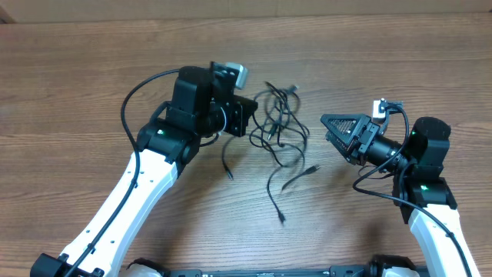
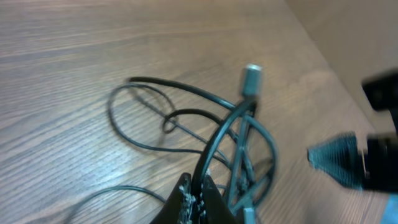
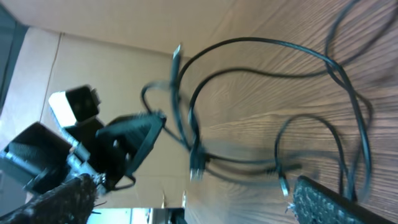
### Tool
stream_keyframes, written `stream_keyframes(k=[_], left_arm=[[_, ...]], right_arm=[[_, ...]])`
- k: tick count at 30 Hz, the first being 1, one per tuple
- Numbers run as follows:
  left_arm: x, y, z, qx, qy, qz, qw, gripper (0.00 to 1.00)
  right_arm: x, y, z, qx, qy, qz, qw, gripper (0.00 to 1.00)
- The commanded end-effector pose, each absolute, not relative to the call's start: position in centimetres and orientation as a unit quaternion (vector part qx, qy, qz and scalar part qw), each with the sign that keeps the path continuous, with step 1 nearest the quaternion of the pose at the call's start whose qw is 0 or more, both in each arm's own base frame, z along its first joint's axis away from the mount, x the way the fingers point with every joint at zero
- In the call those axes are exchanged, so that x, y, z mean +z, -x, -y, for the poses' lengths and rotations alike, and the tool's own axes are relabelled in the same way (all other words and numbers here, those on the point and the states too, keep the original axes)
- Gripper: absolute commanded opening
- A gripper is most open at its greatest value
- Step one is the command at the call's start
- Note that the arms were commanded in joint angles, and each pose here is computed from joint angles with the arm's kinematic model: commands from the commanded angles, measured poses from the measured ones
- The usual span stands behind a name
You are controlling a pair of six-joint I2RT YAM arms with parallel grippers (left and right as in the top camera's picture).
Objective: Untangle cables
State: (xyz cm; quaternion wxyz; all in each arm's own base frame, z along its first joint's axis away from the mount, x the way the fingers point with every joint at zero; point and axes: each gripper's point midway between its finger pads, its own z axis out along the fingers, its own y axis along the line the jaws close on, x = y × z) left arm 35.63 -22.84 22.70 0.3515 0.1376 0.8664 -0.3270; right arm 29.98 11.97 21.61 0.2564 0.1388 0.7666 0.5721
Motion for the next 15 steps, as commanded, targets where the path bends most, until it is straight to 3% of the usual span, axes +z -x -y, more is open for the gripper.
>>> stream_keyframes(k=[1,3,8,15], left_arm=[[24.7,-36.9,22.1,-0.348,-0.037,-0.863,0.364,0.04],[25.7,-37.0,22.8,-0.376,-0.010,-0.852,0.363,0.04],[28.5,-35.6,26.8,-0.430,-0.069,-0.816,0.380,0.04],[32.1,-30.4,33.0,-0.489,-0.243,-0.732,0.407,0.05]], right_arm=[[23.0,-29.3,-12.5,0.592,-0.098,-0.757,0.257,0.97],[23.7,-29.0,-12.8,0.602,-0.075,-0.751,0.261,0.96],[24.9,-28.7,-13.2,0.612,-0.036,-0.740,0.277,0.96],[24.1,-30.0,-12.3,0.581,-0.060,-0.751,0.309,0.97]])
